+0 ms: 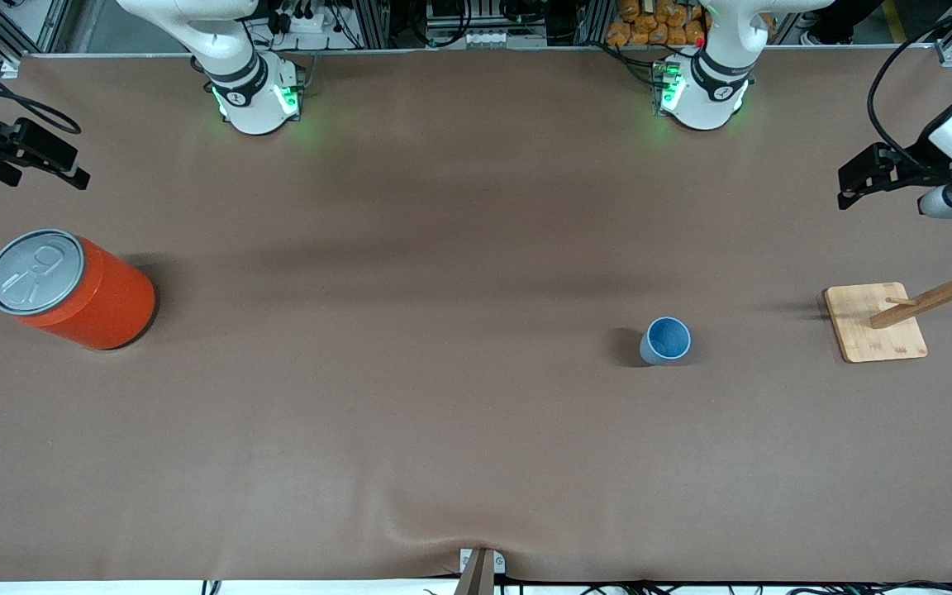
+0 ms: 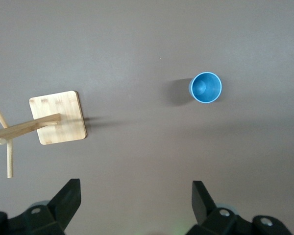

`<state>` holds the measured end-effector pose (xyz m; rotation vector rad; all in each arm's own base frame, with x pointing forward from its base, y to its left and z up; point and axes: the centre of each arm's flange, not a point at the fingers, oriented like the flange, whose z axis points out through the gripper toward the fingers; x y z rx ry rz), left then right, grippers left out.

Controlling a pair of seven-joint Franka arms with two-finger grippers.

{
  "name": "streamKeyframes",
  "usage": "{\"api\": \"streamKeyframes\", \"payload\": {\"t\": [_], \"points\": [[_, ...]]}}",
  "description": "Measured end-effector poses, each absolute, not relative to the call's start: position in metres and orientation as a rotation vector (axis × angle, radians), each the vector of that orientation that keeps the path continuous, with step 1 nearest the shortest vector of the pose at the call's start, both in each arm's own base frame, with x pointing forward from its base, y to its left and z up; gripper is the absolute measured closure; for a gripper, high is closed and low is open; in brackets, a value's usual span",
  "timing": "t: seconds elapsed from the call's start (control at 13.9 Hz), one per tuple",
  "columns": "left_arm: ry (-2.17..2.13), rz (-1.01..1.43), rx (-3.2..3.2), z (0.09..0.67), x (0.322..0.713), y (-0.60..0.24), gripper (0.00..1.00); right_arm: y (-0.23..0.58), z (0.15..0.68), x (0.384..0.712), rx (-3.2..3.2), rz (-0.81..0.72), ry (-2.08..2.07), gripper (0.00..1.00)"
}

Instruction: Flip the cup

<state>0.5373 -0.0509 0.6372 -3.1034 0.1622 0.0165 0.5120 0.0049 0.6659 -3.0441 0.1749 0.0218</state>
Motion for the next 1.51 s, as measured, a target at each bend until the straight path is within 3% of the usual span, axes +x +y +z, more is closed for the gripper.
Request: {"api": "streamKeyframes", "payload": {"t": [1.51], "points": [[0.143, 0.047, -3.105, 0.6267, 0.5467, -0.0442, 0.0, 0.0005, 0.6637, 0.5109, -3.043, 0.047, 0.187, 0.0]]}}
